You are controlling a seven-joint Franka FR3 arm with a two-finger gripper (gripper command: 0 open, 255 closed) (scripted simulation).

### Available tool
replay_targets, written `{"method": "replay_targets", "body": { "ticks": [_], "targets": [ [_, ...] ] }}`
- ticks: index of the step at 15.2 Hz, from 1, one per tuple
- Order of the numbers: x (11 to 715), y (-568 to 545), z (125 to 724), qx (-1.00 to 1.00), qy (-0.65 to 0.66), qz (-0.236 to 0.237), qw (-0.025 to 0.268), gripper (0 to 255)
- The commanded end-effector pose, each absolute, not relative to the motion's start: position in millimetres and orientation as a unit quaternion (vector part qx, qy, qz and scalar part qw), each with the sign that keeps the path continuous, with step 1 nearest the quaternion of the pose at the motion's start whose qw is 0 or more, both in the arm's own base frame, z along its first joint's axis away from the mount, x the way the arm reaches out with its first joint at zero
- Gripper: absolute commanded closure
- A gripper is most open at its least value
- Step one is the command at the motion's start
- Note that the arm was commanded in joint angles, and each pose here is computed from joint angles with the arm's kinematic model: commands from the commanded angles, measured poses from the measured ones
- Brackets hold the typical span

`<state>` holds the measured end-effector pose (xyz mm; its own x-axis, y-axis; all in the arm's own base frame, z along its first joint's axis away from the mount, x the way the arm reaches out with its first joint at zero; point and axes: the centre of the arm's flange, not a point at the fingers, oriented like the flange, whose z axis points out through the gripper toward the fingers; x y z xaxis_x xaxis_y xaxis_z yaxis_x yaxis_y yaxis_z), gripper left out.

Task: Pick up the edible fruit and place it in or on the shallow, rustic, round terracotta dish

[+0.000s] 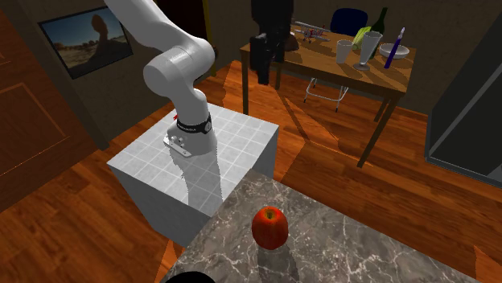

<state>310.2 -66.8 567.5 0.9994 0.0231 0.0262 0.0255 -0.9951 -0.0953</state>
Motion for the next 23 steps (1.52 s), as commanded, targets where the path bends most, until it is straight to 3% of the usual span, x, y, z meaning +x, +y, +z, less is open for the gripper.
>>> {"method": "replay_targets", "body": {
  "ticks": [1, 23],
  "targets": [
    [316, -88, 551, -0.999, -0.026, -0.011, 0.046, 0],
    [408, -289, 392, -0.988, -0.150, 0.006, 0.033, 0]
  ]
}}
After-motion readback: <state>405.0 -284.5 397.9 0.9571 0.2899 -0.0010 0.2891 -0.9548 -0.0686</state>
